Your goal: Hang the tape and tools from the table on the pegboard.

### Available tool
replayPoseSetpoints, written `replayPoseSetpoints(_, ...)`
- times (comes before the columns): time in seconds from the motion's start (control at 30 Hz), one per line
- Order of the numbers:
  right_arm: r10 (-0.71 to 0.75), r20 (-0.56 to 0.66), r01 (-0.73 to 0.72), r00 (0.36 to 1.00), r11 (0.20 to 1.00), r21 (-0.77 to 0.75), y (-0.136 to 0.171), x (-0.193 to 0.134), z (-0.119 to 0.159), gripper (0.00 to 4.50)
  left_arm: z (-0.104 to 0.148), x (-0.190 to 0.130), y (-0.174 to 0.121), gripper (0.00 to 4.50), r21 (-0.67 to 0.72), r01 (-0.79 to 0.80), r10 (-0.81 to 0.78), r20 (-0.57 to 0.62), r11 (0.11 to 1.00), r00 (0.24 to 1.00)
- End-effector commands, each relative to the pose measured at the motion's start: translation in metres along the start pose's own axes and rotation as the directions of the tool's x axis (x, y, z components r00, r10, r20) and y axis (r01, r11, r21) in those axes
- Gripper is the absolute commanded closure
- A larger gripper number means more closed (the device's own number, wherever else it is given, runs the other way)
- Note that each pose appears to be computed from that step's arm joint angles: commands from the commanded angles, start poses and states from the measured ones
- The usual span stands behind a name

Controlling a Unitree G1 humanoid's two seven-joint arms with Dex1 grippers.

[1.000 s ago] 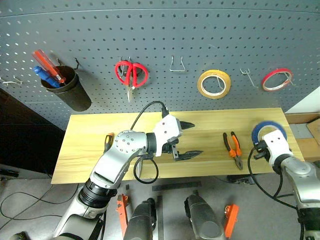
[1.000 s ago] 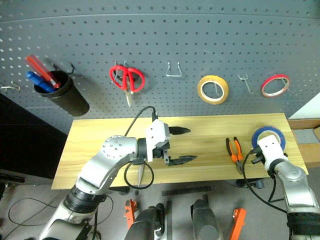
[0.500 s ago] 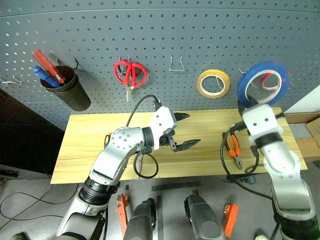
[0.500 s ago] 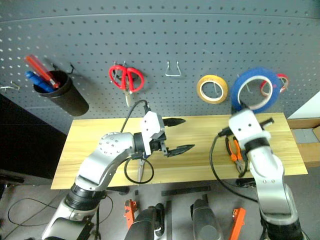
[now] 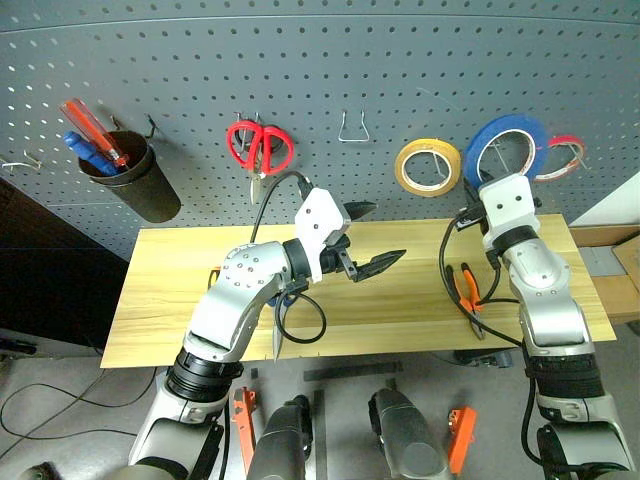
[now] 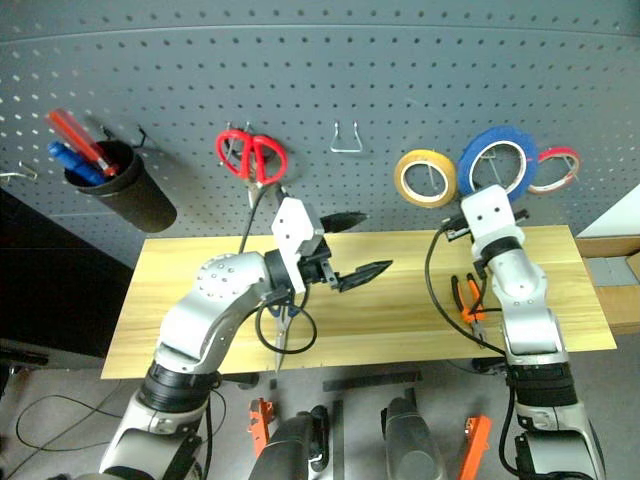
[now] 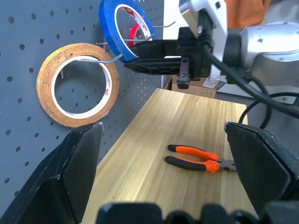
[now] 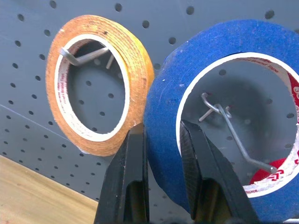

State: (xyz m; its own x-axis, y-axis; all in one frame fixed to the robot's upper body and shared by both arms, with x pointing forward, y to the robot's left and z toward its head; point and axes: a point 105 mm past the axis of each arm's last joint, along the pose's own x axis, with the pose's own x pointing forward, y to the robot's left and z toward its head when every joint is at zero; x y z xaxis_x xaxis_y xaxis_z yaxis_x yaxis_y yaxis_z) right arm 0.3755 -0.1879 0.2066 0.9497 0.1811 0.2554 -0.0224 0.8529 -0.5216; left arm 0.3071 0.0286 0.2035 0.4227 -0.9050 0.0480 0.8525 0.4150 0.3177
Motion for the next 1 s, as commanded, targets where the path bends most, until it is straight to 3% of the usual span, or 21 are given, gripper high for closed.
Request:
replayPoseSetpoints(0.03,-0.041,0.079,0.039,0.996,0.999,0.025,-0.009,-0.003,0.015,3.39,0.012,0.000,-0.007,0.00,0.029,0.019,-0.020,0.039,0.999,0.999)
replayPoseSetpoints(0.23,-0.037,0.061,0.036,0.997,0.999,0.009,-0.003,-0.027,0.010,1.54,0.007,-0.002,-0.005,0.00,0.036,0.012,-0.013,0.025,0.999,1.000)
replayPoseSetpoints(0.4,-0.091,-0.234,0.131,0.968,0.979,0.158,0.016,-0.086,-0.038,0.03,-0.011,-0.013,0.001,0.00,0.061,0.011,-0.008,-0.061,0.998,0.998)
replayPoseSetpoints(0.57,0.000,-0.537,0.189,0.844,0.936,0.297,0.036,-0.106,-0.083,0.03,-0.035,-0.027,-0.003,0.00,0.129,0.109,-0.085,-0.184,0.986,0.979)
replayPoseSetpoints(0.8,0.150,-0.654,0.188,0.741,0.889,0.418,0.042,-0.093,-0.113,0.03,-0.039,-0.026,-0.009,0.00,0.142,0.158,-0.129,-0.192,0.977,0.973)
replayPoseSetpoints(1.0,0.185,-0.699,0.151,0.691,0.909,0.390,0.044,-0.083,-0.137,0.03,-0.040,-0.027,-0.014,0.00,0.140,0.170,-0.140,-0.200,0.976,0.970)
